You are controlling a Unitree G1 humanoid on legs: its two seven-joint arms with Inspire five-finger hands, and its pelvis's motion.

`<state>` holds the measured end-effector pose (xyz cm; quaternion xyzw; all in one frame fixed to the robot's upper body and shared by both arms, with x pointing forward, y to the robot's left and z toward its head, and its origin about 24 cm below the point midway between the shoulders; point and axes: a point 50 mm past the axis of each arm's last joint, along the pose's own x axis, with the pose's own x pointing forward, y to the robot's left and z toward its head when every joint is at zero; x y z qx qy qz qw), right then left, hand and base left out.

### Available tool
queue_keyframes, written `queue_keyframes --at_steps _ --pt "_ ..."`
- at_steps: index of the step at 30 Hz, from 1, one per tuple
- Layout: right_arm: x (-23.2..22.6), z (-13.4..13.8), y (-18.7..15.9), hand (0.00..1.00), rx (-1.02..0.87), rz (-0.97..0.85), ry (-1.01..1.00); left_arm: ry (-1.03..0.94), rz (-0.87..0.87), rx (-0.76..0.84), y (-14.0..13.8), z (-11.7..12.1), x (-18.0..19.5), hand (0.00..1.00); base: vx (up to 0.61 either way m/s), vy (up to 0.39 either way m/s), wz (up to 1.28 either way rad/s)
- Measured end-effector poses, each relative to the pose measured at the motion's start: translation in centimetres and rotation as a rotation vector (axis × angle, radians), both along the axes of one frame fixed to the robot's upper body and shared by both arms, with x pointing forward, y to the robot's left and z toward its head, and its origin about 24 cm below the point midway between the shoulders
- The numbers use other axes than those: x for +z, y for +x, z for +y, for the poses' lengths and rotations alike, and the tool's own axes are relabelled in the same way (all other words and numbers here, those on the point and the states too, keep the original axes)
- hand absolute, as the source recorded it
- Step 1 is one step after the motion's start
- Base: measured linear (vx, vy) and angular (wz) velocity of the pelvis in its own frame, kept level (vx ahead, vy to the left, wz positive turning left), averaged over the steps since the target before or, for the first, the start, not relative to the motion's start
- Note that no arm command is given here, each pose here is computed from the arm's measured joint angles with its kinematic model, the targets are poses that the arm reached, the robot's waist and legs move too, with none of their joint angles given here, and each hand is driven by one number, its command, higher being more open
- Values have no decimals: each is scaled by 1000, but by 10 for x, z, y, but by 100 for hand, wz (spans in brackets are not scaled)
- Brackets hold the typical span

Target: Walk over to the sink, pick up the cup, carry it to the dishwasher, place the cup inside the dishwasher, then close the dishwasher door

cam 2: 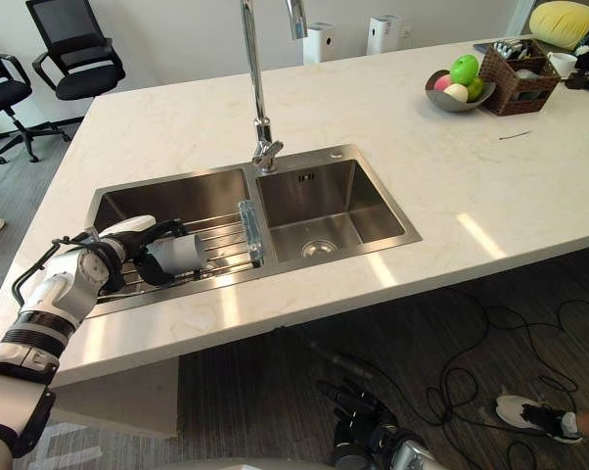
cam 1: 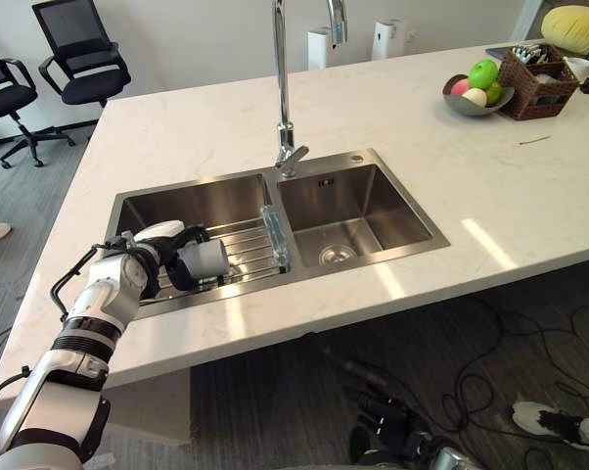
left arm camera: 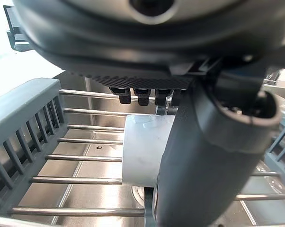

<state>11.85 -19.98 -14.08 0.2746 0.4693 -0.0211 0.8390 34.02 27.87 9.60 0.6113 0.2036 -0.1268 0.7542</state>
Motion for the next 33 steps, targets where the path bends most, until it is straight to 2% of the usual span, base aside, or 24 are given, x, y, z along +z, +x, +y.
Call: queue_keyframes --at_steps 13,33 --pt "1 -2 2 100 11 17 3 9 87 -14 -1 1 -2 100 0 0 0" --pt "1 -2 5 100 22 31 7 97 107 -21 -1 2 -19 100 -7 0 -2"
